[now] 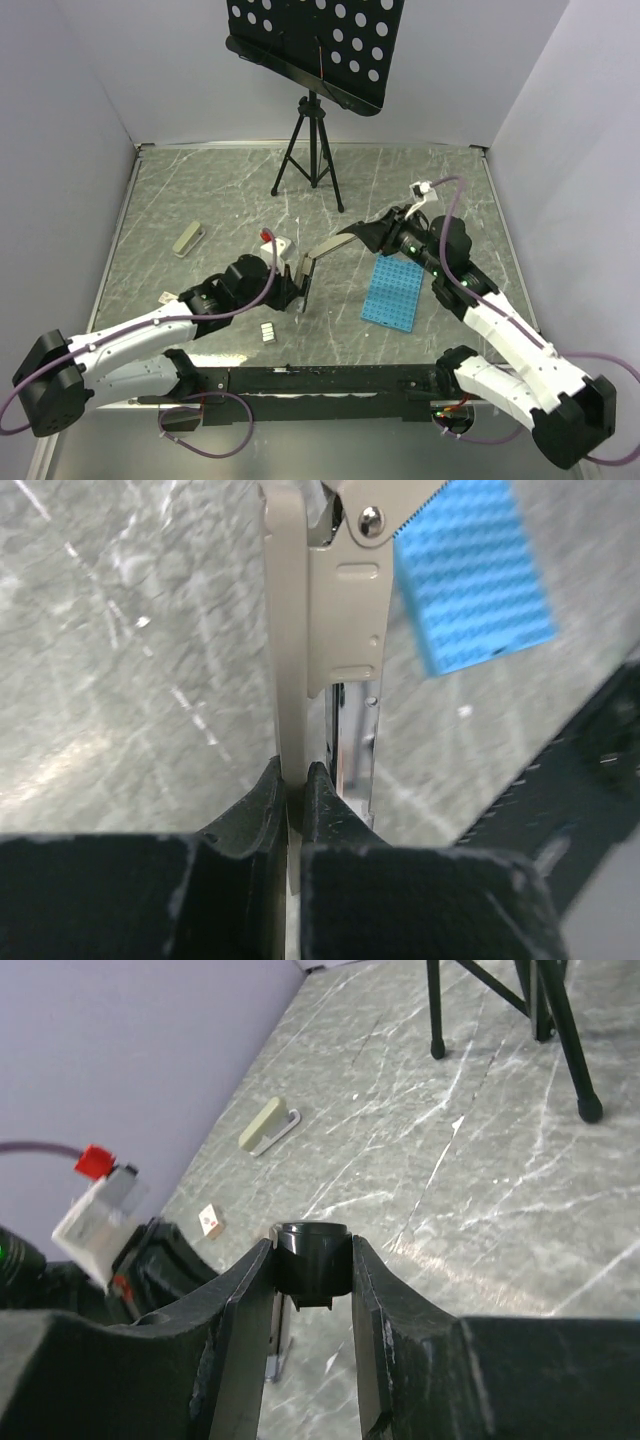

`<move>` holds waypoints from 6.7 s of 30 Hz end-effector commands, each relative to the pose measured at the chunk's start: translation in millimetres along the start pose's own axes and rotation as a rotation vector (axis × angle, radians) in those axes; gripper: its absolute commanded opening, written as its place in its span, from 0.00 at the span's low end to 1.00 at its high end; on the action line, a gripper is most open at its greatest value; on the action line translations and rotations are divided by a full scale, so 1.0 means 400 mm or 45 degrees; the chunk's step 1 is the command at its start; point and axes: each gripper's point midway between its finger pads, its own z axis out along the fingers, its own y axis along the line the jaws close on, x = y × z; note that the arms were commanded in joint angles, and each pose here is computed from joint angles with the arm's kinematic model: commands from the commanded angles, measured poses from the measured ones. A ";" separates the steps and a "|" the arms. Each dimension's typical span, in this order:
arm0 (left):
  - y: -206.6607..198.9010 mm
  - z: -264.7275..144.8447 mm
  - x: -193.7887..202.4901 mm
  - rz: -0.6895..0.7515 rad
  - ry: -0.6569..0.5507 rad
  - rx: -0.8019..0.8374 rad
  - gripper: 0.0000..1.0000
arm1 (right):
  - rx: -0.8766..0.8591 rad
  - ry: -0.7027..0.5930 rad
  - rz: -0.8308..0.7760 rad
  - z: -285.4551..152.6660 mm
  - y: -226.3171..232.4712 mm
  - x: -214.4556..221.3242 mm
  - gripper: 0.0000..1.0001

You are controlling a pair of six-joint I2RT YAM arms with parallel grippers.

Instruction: Unload the staples from the stapler

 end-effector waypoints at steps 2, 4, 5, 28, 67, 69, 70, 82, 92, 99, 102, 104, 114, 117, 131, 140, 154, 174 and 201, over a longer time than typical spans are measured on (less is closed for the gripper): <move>-0.019 0.016 -0.081 0.264 -0.118 -0.024 0.01 | -0.152 -0.108 -0.140 0.047 0.034 -0.087 0.06; -0.016 0.026 -0.097 0.308 -0.125 -0.052 0.01 | -0.157 -0.082 -0.170 0.056 0.018 -0.082 0.06; -0.014 0.029 -0.100 0.327 -0.125 -0.061 0.01 | -0.163 -0.070 -0.178 0.067 0.008 -0.077 0.05; 0.069 0.078 -0.143 1.015 -0.230 -0.684 0.01 | -0.679 0.128 -0.200 0.160 -0.072 0.077 0.00; -0.195 -0.054 -0.232 -0.094 -0.538 0.212 0.01 | -0.357 0.220 0.074 0.083 0.067 0.121 0.52; -0.213 -0.059 -0.239 -0.126 -0.536 0.252 0.01 | -0.342 0.214 0.092 0.063 0.064 0.145 0.50; -0.223 -0.063 -0.244 -0.160 -0.541 0.280 0.01 | -0.353 0.193 0.092 0.057 0.068 0.143 0.49; -0.265 -0.053 -0.192 0.004 -0.505 0.450 0.01 | -0.271 0.154 -0.072 0.068 0.110 0.013 0.38; -0.262 -0.058 -0.186 0.042 -0.520 0.460 0.01 | -0.189 0.392 -0.047 0.143 0.070 0.068 0.48; -0.272 -0.062 -0.212 -0.056 -0.534 0.479 0.01 | -0.211 0.391 -0.019 0.105 0.079 0.087 0.53; -0.284 -0.062 -0.221 -0.081 -0.528 0.498 0.01 | -0.198 0.383 -0.021 0.089 0.082 0.080 0.61; -0.284 -0.057 -0.223 -0.124 -0.512 0.493 0.01 | -0.198 0.374 -0.017 0.079 0.087 0.074 0.67; -0.268 -0.054 -0.251 -0.273 -0.516 0.502 0.01 | -0.138 0.347 0.017 0.030 0.077 0.077 0.70; -0.272 -0.060 -0.264 -0.294 -0.532 0.515 0.01 | -0.091 0.328 0.045 0.025 0.062 0.089 0.69; -0.271 -0.047 -0.287 -0.328 -0.549 0.494 0.01 | -0.135 0.344 0.085 0.052 0.097 0.117 0.54; -0.249 -0.041 -0.297 -0.351 -0.546 0.452 0.12 | -0.099 0.311 0.097 0.052 0.089 0.122 0.00; -0.156 -0.061 -0.250 -0.202 -0.415 0.173 0.85 | 0.337 0.337 0.005 0.101 -0.074 0.127 0.00; 0.083 -0.291 -0.240 -0.111 -0.500 -0.420 0.97 | 1.100 0.629 0.061 0.220 -0.372 0.312 0.00; 0.125 -0.267 -0.199 -0.052 -0.431 -0.582 0.99 | 0.622 0.665 -0.148 0.089 -0.198 0.302 0.67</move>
